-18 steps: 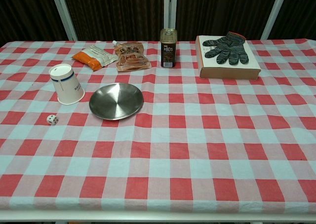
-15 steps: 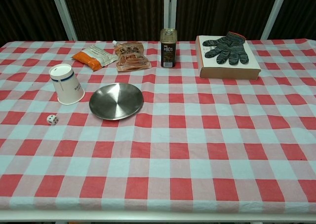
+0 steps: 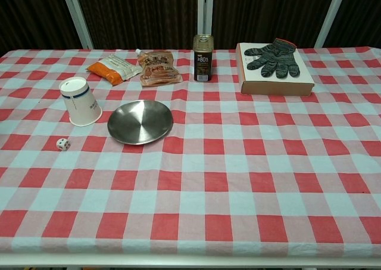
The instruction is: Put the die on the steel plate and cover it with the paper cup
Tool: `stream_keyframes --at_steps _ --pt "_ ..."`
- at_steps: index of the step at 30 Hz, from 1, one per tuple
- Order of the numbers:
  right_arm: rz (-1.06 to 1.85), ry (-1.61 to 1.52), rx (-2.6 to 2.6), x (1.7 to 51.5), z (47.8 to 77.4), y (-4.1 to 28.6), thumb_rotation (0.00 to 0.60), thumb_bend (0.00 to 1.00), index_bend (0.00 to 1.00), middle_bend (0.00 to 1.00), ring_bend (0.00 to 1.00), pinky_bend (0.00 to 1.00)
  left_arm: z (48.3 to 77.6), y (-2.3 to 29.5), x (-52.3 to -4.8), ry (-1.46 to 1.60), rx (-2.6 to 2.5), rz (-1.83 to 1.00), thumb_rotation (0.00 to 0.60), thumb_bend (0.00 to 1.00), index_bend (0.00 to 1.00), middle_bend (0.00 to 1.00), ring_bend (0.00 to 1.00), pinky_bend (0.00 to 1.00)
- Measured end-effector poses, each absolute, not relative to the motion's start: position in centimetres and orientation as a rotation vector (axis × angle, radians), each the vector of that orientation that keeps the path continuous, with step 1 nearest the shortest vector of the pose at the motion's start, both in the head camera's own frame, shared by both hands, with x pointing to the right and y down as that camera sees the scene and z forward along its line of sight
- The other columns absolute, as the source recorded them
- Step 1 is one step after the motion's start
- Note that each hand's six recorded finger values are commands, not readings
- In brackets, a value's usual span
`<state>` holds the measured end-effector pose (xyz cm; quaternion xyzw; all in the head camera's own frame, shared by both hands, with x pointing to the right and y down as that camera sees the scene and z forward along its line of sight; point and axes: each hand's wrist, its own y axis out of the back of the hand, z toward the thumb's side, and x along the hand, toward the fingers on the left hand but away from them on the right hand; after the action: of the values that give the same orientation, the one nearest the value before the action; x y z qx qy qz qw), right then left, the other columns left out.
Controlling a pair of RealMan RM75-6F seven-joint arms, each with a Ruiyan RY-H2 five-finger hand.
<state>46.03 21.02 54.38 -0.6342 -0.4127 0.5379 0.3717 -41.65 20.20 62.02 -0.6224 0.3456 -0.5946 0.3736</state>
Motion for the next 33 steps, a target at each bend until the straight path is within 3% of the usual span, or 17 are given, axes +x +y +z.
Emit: stream_keyframes --at_steps 3,6,11,18,33 --pt "1.374 -1.053 -1.622 46.0 54.2 20.8 0.600 0.20 0.00 0.16 0.00 0.10 63.6 19.0 -39.8 0.834 -1.677 -1.487 0.600 0.16 0.33 0.46 0.42 0.44" --pt "1.376 -1.054 -1.618 46.1 54.2 20.7 0.600 0.20 0.00 0.16 0.00 0.10 65.4 17.9 -37.8 0.775 -1.759 -1.460 0.600 0.18 0.38 0.61 0.57 0.63" --pt "1.390 -1.055 -1.610 46.3 54.2 20.7 0.600 0.20 0.00 0.17 0.00 0.10 68.7 16.9 -34.9 0.683 -1.876 -1.446 0.600 0.22 0.41 0.77 0.75 0.80" --pt "1.395 -1.056 -1.603 46.3 54.1 20.6 0.600 0.20 0.00 0.17 0.00 0.10 72.5 16.1 -32.6 0.647 -1.951 -1.472 0.600 0.24 0.42 0.84 0.81 0.86" --pt "1.406 -1.058 -1.601 46.4 54.2 20.7 0.600 0.21 0.00 0.17 0.00 0.10 75.6 16.5 -31.6 0.614 -1.958 -1.516 0.600 0.29 0.46 0.87 0.84 0.87"
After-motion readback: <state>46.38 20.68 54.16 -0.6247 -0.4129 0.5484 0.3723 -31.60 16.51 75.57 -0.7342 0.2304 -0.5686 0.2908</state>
